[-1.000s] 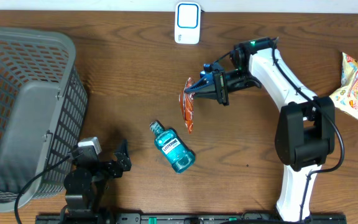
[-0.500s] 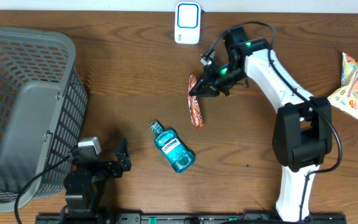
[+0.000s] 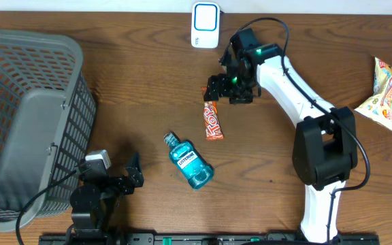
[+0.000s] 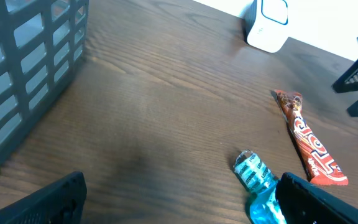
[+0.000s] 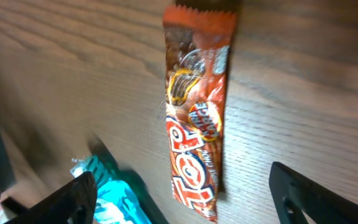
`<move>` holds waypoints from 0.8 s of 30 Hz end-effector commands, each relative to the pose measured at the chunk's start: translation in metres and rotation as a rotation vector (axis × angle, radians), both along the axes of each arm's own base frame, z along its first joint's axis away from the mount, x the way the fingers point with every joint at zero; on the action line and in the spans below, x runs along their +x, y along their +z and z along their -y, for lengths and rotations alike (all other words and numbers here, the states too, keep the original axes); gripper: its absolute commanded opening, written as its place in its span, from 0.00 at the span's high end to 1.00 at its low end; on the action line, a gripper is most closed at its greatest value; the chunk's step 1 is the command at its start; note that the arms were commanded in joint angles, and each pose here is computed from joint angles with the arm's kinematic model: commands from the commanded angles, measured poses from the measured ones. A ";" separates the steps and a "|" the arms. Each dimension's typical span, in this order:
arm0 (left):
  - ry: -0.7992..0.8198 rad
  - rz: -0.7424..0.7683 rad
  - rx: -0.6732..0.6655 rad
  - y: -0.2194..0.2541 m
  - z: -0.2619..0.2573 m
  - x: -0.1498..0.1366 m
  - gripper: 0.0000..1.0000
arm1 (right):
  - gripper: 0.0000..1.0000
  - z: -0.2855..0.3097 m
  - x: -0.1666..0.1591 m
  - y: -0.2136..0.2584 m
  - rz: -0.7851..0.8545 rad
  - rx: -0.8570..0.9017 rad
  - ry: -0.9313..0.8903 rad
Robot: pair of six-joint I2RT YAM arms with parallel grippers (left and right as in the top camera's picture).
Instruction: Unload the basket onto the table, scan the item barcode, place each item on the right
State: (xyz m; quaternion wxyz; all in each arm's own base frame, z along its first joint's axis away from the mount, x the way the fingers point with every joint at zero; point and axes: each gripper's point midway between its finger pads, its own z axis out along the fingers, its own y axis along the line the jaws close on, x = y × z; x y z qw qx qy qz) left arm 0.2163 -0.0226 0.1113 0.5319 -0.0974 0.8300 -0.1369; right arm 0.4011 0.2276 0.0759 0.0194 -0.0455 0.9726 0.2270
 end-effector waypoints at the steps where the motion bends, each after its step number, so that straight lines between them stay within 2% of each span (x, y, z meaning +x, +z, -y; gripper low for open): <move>1: -0.019 -0.029 0.007 -0.010 0.003 -0.002 0.02 | 0.22 0.006 0.013 0.027 0.089 -0.090 -0.012; 4: -0.019 -0.029 0.007 -0.010 0.003 -0.002 0.02 | 0.23 0.005 0.009 0.026 0.129 -0.206 0.012; 8: -0.019 -0.029 0.007 -0.010 0.003 -0.002 0.02 | 0.33 -0.001 -0.005 0.009 0.184 -0.418 0.014; 11: -0.019 -0.029 0.007 -0.010 0.003 -0.002 0.02 | 0.36 -0.009 -0.005 0.000 0.269 -0.539 0.014; 15: -0.019 -0.029 0.007 -0.010 0.003 -0.002 0.02 | 0.42 -0.023 -0.005 -0.002 0.341 -0.594 0.017; 24: -0.019 -0.029 0.007 -0.010 0.003 -0.002 0.02 | 0.54 -0.025 -0.013 -0.030 0.279 -0.621 -0.012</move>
